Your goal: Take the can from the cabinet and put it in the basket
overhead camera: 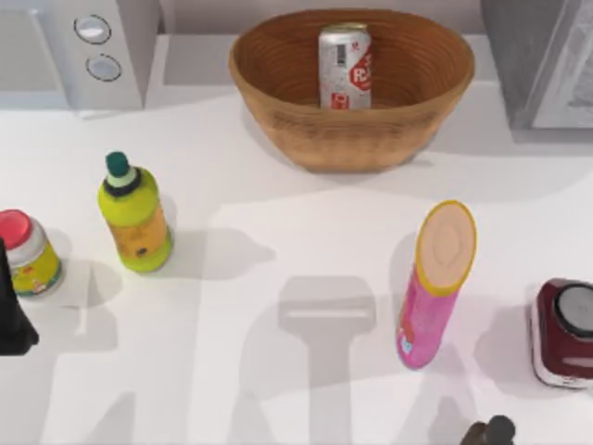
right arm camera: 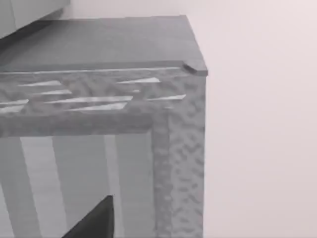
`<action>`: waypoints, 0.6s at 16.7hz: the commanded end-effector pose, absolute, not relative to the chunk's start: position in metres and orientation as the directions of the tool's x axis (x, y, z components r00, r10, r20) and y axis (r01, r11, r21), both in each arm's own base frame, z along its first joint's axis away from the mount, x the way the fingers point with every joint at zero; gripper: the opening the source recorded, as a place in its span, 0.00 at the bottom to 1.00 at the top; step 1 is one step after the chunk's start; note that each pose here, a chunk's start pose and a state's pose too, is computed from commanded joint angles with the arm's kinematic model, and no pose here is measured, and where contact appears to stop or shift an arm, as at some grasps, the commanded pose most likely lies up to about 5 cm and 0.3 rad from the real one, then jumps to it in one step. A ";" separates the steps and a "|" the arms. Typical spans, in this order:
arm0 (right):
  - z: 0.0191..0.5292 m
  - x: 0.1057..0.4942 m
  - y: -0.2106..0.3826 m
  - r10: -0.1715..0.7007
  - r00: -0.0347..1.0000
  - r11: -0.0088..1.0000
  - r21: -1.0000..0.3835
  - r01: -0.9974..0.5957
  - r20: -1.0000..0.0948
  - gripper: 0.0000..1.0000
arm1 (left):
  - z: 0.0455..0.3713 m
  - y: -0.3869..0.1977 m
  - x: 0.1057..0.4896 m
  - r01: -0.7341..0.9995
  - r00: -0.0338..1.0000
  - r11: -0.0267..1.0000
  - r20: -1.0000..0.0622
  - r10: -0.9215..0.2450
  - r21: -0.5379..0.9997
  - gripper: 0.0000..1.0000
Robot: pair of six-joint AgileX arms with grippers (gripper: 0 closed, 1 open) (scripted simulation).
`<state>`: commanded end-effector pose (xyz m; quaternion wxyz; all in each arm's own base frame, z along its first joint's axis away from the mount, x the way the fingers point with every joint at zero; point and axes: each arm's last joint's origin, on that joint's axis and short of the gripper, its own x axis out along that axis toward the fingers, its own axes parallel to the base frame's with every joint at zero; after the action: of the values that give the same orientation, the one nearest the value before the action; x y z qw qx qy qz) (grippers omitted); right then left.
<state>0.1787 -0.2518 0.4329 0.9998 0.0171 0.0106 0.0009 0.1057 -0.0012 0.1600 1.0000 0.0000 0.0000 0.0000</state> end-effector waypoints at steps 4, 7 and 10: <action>0.492 0.162 -0.216 0.003 1.000 1.000 0.016 -0.003 -0.011 1.00 | 0.160 -0.001 0.106 0.000 1.000 1.000 0.000 0.000 0.000 1.00; 0.509 0.154 -0.201 0.003 1.000 1.000 0.004 -0.003 -0.003 1.00 | 0.160 -0.001 0.106 0.000 1.000 1.000 0.000 0.000 0.000 1.00; 0.510 0.154 -0.200 0.003 1.000 1.000 0.003 -0.003 -0.003 1.00 | 0.160 -0.001 0.106 0.000 1.000 1.000 0.000 0.000 0.000 1.00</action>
<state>0.1542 -0.2000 0.5099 1.0000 0.0015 0.0014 0.0017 0.1057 -0.0012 0.1600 1.0000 0.0000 0.0000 0.0000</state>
